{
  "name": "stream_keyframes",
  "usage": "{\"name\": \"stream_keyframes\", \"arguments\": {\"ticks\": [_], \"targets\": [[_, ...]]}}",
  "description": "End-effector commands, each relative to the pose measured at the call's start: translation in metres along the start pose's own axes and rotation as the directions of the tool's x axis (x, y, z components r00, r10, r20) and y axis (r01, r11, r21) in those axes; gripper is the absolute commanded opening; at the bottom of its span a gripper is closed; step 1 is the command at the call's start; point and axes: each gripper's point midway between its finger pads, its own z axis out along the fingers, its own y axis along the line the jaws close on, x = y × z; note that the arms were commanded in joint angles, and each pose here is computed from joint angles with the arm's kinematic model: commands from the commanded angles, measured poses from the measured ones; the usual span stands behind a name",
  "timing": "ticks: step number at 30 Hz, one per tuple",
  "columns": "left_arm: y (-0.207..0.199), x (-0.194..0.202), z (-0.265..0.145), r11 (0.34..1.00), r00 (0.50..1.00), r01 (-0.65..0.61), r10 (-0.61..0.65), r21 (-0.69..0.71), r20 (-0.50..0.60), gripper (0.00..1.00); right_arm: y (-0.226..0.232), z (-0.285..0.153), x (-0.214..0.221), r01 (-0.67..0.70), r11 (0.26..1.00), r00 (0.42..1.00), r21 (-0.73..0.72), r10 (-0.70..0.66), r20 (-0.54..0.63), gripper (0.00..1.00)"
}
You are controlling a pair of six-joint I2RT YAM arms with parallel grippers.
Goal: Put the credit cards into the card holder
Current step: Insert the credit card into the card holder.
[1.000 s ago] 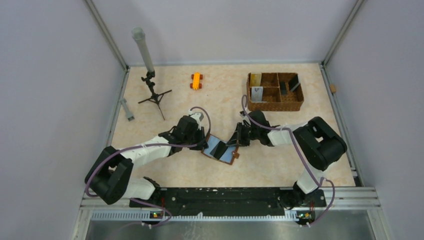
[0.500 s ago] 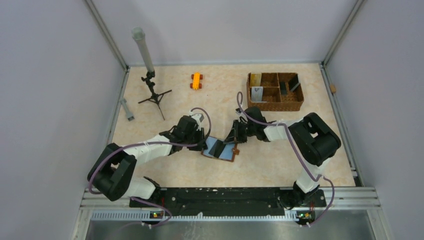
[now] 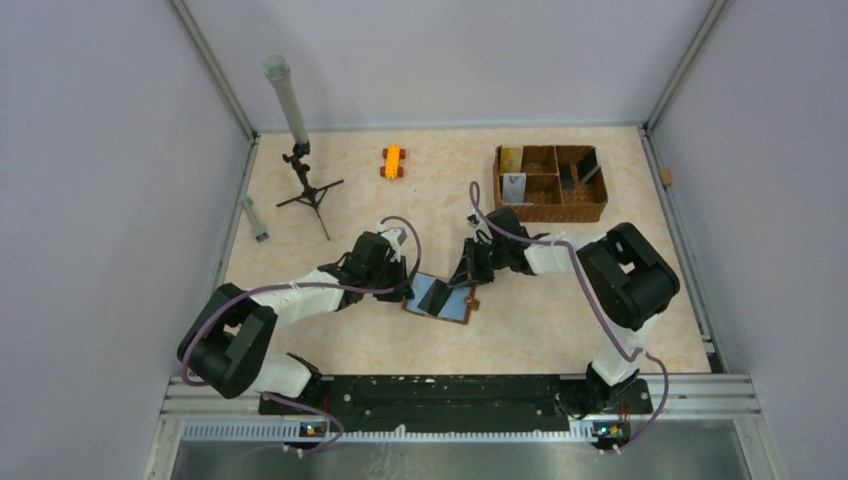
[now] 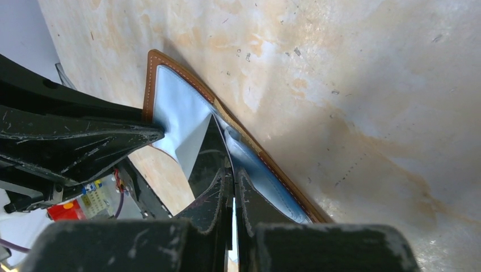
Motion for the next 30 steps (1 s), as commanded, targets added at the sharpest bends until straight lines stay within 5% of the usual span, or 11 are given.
{"name": "stream_keyframes", "arguments": {"ticks": [1,22,30], "targets": [[-0.016,-0.009,0.001,0.995,0.998,-0.043,0.040,0.089,0.039,0.17,-0.026,0.002,0.017,0.003,0.992,0.999,0.128,0.004,-0.053,0.00],[-0.023,-0.006,0.000,0.984,0.996,-0.076,0.068,0.160,0.057,0.18,-0.028,0.006,0.016,0.012,0.992,0.997,0.130,-0.001,-0.082,0.00],[-0.019,-0.002,0.002,0.984,0.995,-0.089,0.081,0.154,0.057,0.00,-0.030,0.009,0.014,0.022,0.990,0.996,0.143,-0.009,-0.091,0.00]]}}
